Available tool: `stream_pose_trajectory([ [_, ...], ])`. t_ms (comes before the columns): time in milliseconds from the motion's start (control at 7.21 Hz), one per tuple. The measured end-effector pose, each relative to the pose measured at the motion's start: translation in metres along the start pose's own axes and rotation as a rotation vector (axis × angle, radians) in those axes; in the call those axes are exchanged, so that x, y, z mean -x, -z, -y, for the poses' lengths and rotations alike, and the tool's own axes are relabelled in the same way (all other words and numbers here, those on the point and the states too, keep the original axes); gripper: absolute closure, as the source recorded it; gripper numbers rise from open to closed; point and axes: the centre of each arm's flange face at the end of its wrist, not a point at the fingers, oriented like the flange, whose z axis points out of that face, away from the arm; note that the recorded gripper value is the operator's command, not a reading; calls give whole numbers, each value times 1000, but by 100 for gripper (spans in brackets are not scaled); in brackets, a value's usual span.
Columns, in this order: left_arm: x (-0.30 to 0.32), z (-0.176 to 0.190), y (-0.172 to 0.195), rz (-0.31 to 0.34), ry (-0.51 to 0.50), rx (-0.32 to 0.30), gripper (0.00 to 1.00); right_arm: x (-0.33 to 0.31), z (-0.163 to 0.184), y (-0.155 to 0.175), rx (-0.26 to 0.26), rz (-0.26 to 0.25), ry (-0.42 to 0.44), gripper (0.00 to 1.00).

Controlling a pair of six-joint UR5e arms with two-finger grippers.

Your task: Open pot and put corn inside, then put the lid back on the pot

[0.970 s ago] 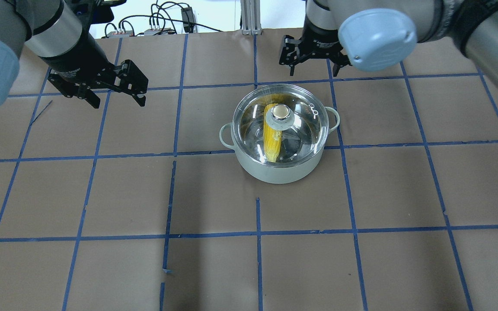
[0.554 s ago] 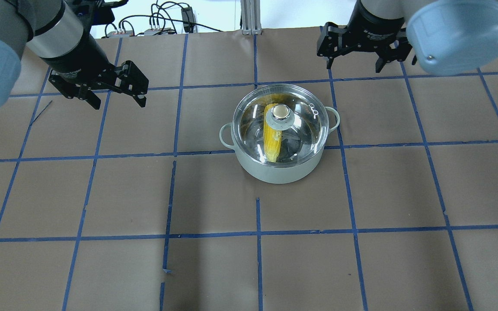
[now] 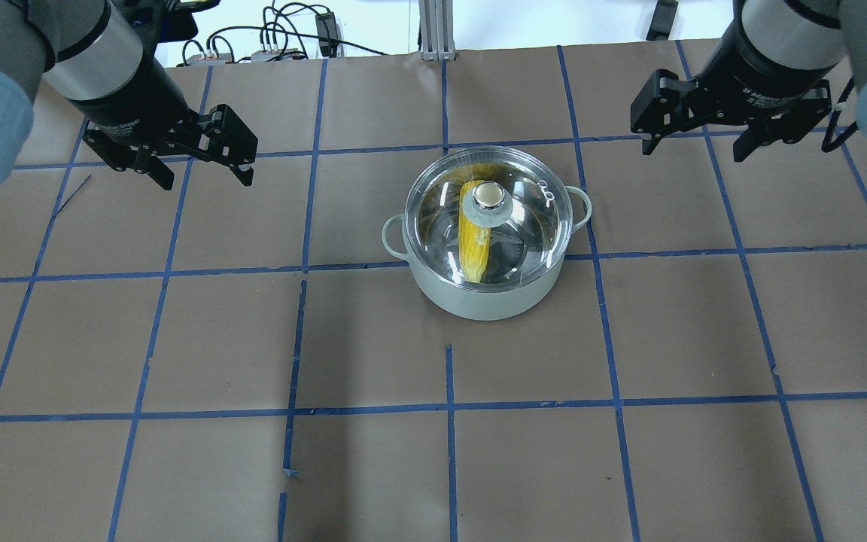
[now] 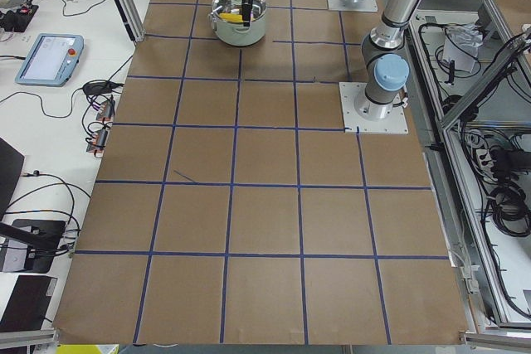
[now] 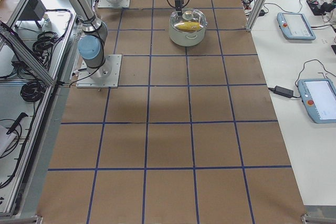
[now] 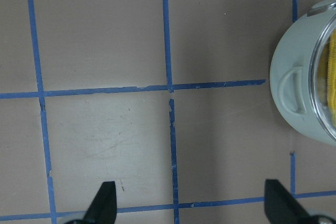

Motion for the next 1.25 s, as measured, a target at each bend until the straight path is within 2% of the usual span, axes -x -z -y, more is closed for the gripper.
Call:
stream_pose_trajectory([
  [277,0,0,0,-1,-1,1,1,-3,0,0,-25,-7,12,0],
  [554,0,1,-1,-2,0,1,1,-4,3,-4,-27,-11,19,0],
  [693,0,1,-1,-2,-1,2,0,-7,4,-7,-10,-13,14,0],
  [1109,0,1,-1,-1,-1,6,0,-13,-2,-24,103,-15,5,0],
  [1248,0,0,-1,-1,-1,8,0,-11,-4,-25,121,-14,9,0],
])
